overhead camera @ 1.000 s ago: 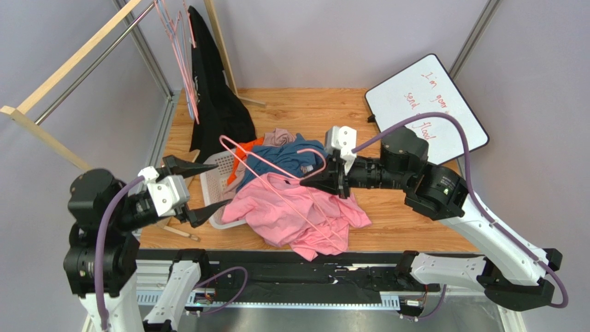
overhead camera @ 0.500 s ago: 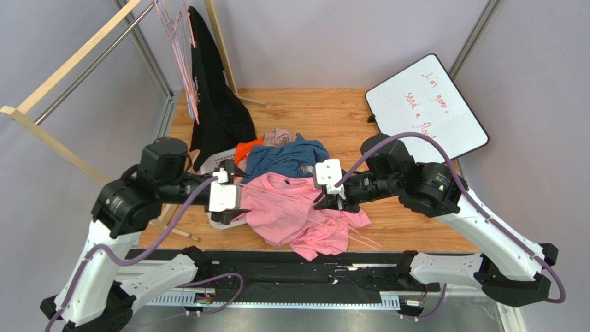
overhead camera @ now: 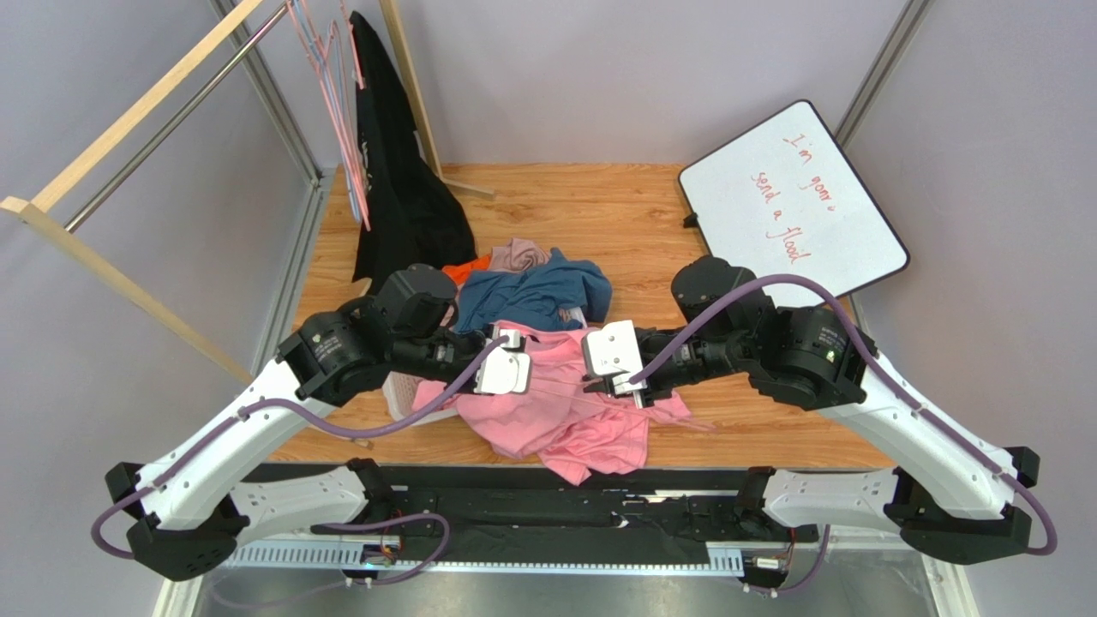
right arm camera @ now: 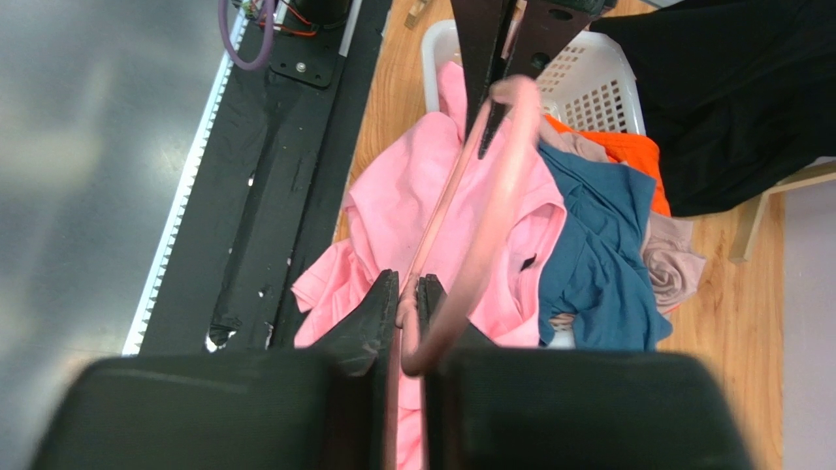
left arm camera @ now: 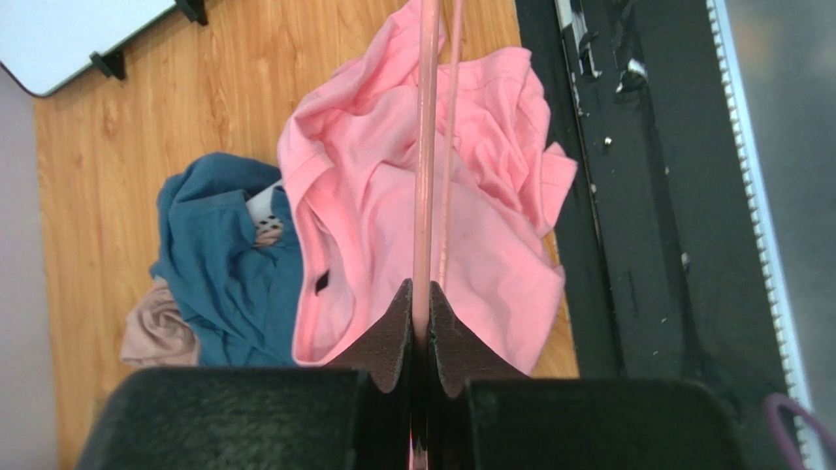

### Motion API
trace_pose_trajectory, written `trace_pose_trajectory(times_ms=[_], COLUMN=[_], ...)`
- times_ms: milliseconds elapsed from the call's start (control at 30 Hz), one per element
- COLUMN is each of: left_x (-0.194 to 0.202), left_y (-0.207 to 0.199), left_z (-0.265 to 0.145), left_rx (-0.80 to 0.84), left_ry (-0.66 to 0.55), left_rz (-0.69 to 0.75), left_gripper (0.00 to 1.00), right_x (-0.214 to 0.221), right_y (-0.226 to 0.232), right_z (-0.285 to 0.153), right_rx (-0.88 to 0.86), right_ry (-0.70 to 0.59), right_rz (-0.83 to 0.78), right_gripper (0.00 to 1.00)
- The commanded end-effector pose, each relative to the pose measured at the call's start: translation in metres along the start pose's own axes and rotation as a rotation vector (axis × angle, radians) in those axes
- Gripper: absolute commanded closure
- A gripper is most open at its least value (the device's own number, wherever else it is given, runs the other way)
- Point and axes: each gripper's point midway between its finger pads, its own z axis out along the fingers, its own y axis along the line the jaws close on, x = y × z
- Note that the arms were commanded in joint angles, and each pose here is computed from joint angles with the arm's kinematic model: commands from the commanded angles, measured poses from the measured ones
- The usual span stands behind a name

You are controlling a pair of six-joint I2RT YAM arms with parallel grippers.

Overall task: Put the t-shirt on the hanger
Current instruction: Pick up the hanger from the clothesline.

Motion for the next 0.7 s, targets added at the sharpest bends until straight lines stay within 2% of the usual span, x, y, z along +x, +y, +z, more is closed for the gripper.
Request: trace_pose_trajectory(times_ms=[0, 100, 167, 233, 300, 333, 567, 667], left_x=[-0.019, -0.024, -0.025, -0.03, -0.03, -0.028, -0.022, -0.022], left_y=[0.004, 0.006, 0.005, 0.002, 0.004, 0.005, 0.014, 0.017], left_z=[-0.003, -0.009, -0.011, -0.012, -0.011, -0.009, -0.004, -0.005], left_rx=[-0.066, -0.109, -0.113, -0.097, -0.107, -0.109, -0.17, -0.193], left_ry=[-0.101, -0.134, -0.143, -0.167, -0.17, -0.164, -0.167, -0.177], left_rz=[-0.103, -0.147, -0.136, -0.113, -0.11, -0.106, -0.137, -0.154], left_gripper=[1.0, 1.0, 1.0, 1.0, 1.0, 1.0, 1.0, 1.0], right_x=[-0.002, 0.009, 0.01, 0.011, 0.009, 0.005, -0.014, -0.017], right_y=[-0.009, -0.007, -0.013, -0.016, -0.02, -0.021, -0.028, -0.033], right_z=[-0.006, -0.003, -0.004, -0.002, 0.001, 0.001, 0.006, 0.01], right_rx=[0.064, 0.081, 0.121, 0.135, 0.137, 0.141, 0.134, 0.137], right_ry=[-0.012, 0.007, 0.0, 0.003, 0.001, -0.008, -0.062, -0.086], right_rz=[-0.059, -0.039, -0.03, -0.028, -0.027, -0.017, 0.056, 0.088], right_gripper=[0.54, 0.27, 0.23, 0.26, 0.37, 0.39, 0.41, 0.52])
